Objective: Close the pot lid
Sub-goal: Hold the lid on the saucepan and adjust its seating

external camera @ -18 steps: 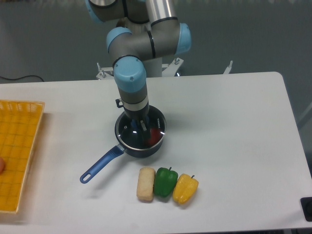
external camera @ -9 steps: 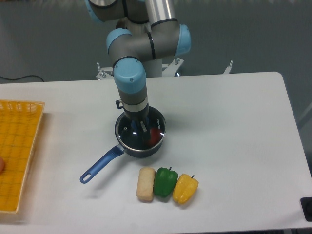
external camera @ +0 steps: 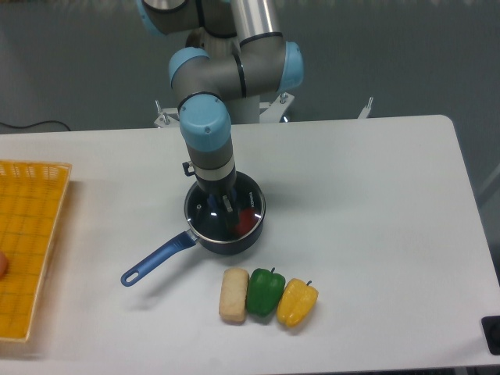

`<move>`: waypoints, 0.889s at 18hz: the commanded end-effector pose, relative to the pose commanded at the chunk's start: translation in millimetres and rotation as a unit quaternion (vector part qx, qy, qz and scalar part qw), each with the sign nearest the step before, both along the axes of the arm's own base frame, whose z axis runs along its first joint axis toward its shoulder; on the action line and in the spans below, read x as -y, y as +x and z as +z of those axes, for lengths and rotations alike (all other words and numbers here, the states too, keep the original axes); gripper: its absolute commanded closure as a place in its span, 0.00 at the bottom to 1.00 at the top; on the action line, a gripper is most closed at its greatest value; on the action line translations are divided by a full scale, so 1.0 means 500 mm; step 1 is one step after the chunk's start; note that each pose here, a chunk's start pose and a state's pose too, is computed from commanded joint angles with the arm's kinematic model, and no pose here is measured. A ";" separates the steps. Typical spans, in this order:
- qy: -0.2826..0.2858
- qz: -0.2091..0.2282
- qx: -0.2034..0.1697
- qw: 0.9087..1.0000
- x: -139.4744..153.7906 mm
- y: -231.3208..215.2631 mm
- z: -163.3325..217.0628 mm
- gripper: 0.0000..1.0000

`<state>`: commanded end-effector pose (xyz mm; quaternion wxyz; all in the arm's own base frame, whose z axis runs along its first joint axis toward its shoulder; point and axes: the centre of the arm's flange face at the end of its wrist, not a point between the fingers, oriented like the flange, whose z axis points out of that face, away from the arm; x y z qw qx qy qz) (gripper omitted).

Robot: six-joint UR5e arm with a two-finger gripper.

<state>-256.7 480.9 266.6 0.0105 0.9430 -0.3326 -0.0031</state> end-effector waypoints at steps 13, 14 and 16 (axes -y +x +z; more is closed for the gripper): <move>0.000 -0.001 0.001 1.000 0.002 -0.002 0.001 0.08; 0.001 -0.001 0.000 1.000 0.002 -0.002 0.003 0.04; 0.001 0.000 0.000 1.000 0.002 -0.002 0.003 0.01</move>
